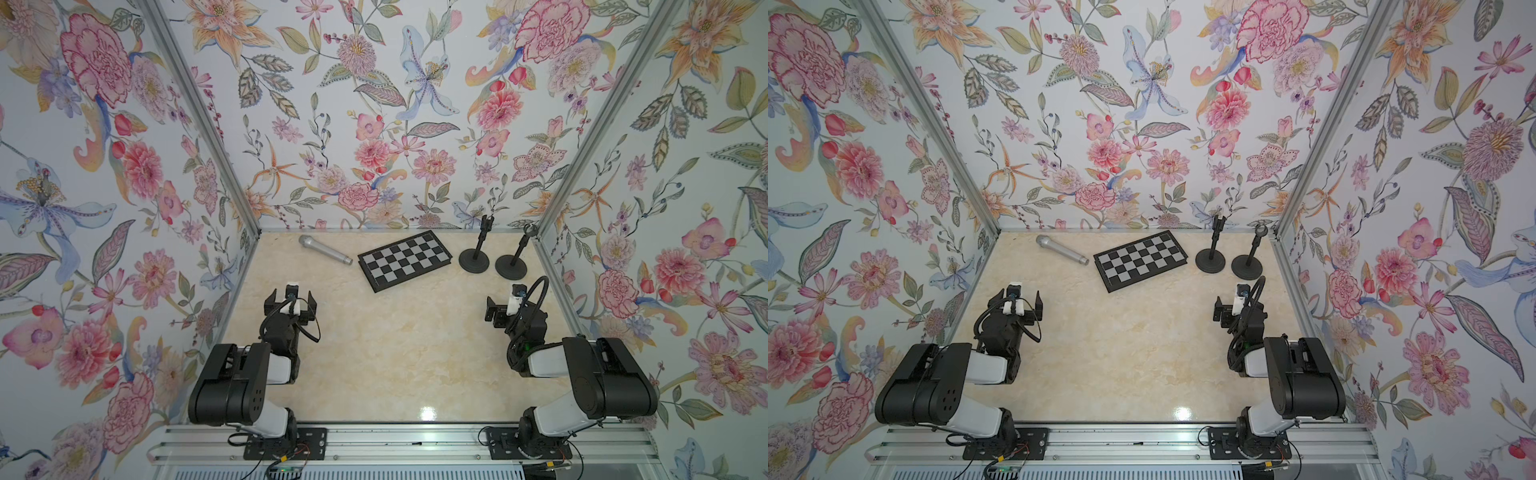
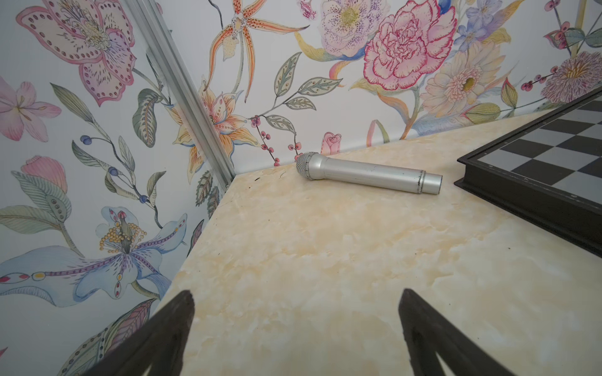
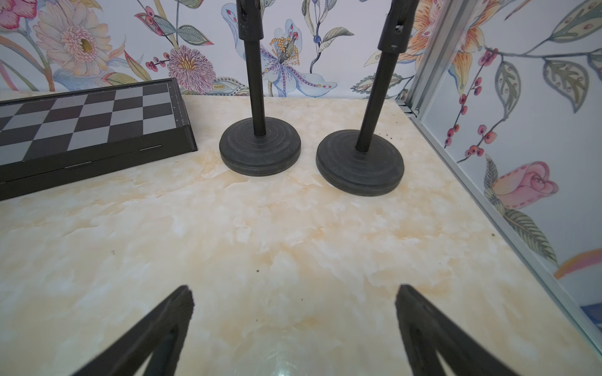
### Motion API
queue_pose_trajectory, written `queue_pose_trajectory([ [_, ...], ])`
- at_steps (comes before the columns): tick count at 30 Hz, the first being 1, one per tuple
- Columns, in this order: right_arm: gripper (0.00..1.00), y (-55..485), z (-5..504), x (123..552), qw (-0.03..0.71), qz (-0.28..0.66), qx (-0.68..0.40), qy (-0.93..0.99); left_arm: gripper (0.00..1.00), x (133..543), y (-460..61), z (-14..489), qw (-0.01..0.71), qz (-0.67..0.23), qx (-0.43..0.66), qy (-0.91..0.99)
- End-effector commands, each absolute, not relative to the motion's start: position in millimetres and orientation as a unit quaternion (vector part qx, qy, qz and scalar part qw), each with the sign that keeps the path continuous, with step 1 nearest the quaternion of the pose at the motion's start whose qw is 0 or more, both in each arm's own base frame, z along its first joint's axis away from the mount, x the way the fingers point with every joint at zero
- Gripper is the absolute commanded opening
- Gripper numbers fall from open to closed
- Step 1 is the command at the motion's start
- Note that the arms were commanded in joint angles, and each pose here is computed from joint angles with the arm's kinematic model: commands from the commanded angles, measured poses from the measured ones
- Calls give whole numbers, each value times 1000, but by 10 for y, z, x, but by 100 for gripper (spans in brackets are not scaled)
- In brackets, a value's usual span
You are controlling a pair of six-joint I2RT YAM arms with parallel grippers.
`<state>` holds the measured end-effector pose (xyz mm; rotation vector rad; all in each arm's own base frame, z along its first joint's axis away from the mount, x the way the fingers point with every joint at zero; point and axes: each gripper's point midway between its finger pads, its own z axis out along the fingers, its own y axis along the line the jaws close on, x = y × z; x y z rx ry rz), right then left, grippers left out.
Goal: Assemble a microphone stand
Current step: Reset both arms
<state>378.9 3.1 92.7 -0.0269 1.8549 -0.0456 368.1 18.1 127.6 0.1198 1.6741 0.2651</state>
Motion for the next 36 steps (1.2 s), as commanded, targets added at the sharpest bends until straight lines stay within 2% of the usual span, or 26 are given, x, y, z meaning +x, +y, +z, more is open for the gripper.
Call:
queue_pose_trajectory([
  [1,100,33,1069,3860,619,-29,-14,785,99,3673,118,1480,699,97,53,707],
  [36,100,27,1056,3879,615,-18,-13,788,99,3690,148,1464,693,109,44,712],
])
